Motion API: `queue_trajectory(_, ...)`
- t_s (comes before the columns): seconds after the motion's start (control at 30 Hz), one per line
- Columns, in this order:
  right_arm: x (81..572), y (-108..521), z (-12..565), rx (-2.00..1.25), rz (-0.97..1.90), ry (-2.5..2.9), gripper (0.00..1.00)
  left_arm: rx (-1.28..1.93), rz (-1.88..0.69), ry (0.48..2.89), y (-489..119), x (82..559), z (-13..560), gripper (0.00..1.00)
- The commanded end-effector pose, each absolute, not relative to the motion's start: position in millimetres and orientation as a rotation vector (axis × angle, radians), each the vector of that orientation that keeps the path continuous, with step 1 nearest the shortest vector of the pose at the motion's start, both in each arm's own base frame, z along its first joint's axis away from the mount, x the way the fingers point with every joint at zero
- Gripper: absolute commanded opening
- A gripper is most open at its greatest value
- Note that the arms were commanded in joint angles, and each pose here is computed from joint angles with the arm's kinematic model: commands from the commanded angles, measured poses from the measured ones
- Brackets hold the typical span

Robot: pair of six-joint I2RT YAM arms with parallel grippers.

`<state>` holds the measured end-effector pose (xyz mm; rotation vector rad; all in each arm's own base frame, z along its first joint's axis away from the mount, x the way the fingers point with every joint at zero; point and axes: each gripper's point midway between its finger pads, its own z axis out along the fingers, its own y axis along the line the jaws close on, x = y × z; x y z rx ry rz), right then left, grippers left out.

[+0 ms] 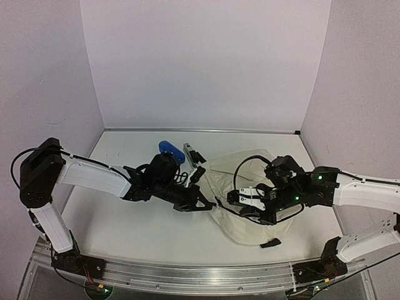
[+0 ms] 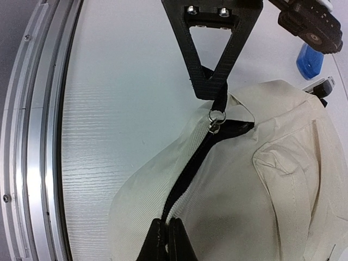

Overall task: Pack the student bag
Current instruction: Zip the student bag at the center of the board.

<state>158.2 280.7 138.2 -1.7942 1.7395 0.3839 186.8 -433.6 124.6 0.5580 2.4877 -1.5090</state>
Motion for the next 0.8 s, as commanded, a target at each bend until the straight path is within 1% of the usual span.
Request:
queue_trajectory(0.0,123.1,234.8,108.9,-1.964,0.367,1.895,0.0,0.282,-1.251,2.576,-385.4,249.7,89.0,0.0)
queue_trajectory(0.13,120.2,231.8,105.6,-1.984,0.368,1.894,0.0,0.236,-1.189,2.604,-380.3,267.7,78.0,0.0)
queue_trajectory(0.37,112.6,226.9,99.1,-2.012,0.391,1.906,0.0,0.057,-1.072,2.633,-352.7,305.7,61.5,0.0)
queue_trajectory(0.5,111.7,229.7,100.8,-2.008,0.411,1.908,0.0,0.098,-1.058,2.626,-351.8,307.6,67.3,0.0)
queue_trajectory(0.63,115.9,249.6,116.0,-1.966,0.49,1.905,0.0,0.137,-1.072,2.624,-352.7,304.0,71.3,0.0)
queue_trajectory(0.67,117.7,256.1,120.0,-1.954,0.511,1.907,0.07,0.143,-1.07,2.628,-352.4,303.4,71.3,0.0)
queue_trajectory(0.7,120.7,263.2,124.8,-1.938,0.53,1.915,0.17,0.15,-1.071,2.63,-352.5,302.5,72.3,0.0)
queue_trajectory(0.73,124.3,269.1,129.8,-1.916,0.54,1.927,0.28,0.155,-1.08,2.624,-353.1,301.9,74.8,0.03)
queue_trajectory(0.77,129.4,275.0,136.2,-1.885,0.543,1.943,0.34,0.161,-1.102,2.612,-354.1,299.8,77.7,0.08)
